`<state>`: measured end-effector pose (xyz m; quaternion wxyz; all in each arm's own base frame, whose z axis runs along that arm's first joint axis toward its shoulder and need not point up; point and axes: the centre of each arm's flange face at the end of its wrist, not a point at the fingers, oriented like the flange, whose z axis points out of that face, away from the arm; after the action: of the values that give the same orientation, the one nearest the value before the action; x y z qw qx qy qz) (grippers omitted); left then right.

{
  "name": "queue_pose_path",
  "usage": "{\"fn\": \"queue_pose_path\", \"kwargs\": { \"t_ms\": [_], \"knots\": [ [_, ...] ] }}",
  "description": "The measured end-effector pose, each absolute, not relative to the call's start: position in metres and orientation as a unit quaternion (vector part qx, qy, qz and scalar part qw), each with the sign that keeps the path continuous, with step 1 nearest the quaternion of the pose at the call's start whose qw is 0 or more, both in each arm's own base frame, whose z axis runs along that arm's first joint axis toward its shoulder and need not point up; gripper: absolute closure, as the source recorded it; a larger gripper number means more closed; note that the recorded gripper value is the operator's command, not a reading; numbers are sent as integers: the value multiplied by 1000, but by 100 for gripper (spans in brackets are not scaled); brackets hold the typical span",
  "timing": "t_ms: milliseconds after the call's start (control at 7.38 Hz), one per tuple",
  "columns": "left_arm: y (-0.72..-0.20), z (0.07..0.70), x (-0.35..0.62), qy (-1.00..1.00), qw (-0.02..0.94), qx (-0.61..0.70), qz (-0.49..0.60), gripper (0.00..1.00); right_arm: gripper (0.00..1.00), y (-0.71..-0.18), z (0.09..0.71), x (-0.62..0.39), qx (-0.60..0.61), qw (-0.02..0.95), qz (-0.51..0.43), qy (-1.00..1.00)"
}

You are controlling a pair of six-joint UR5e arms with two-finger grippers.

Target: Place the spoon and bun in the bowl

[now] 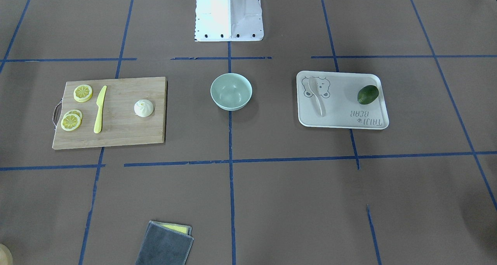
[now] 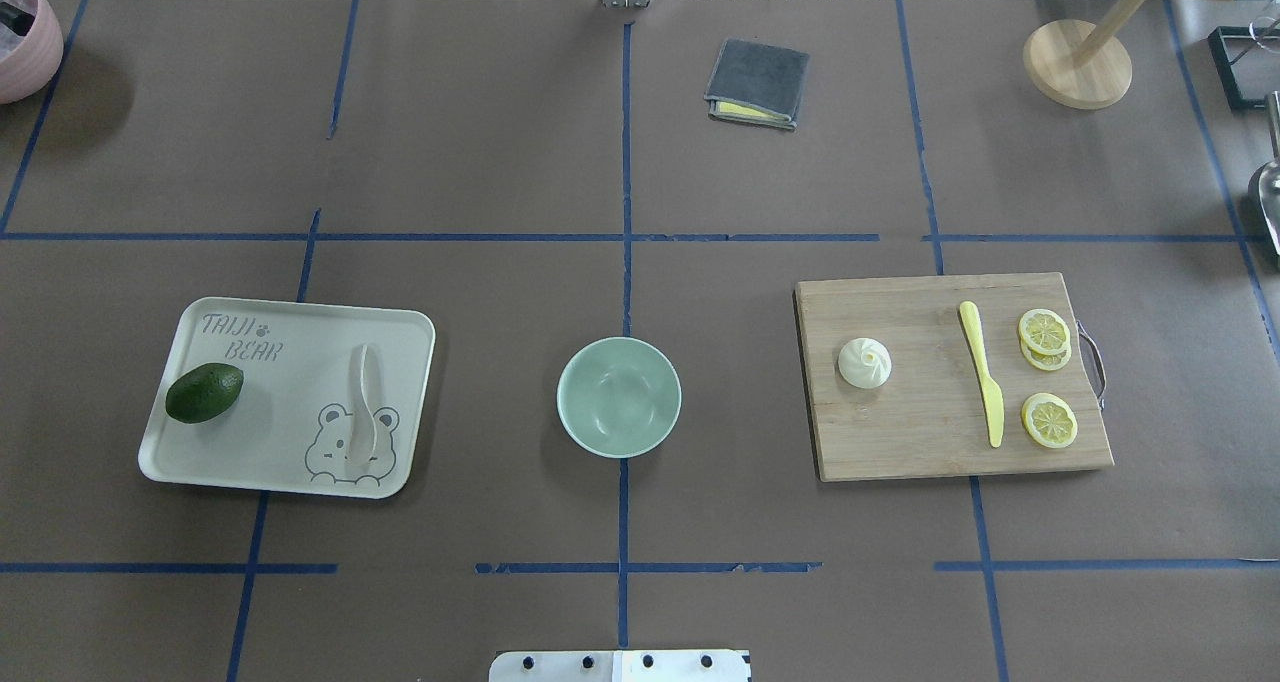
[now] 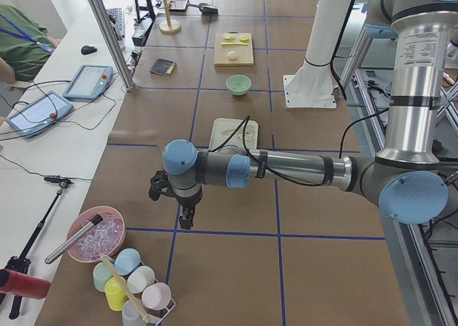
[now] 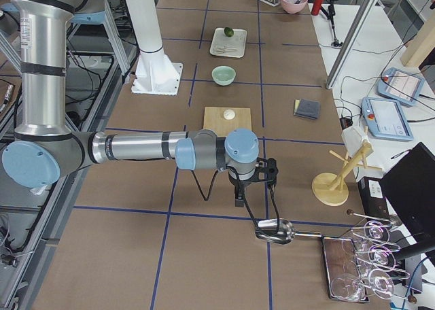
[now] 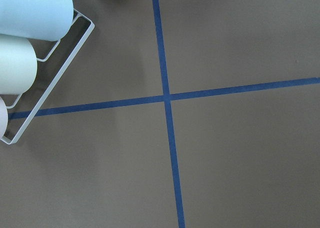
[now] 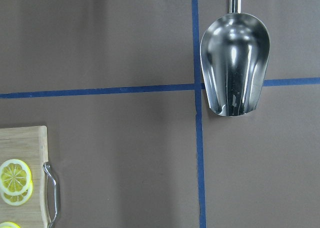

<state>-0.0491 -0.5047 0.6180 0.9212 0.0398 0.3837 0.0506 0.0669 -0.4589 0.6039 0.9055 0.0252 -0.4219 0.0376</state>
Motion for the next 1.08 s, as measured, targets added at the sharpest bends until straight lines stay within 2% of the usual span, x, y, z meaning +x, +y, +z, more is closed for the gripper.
{"fn": "queue_pose_path", "kwargs": {
  "t_ms": [542, 814, 1085],
  "knots": [
    [-519, 584, -32, 383, 916, 85, 86, 0, 0, -460, 602, 65, 28, 905, 34, -423],
    [-528, 535, 6, 390, 904, 135, 108, 0, 0, -467, 592, 58, 34, 905, 24, -424],
    [-517, 463, 75, 409, 898, 141, 85, 0, 0, -486, 572, 44, 46, 905, 3, -423]
  ]
}}
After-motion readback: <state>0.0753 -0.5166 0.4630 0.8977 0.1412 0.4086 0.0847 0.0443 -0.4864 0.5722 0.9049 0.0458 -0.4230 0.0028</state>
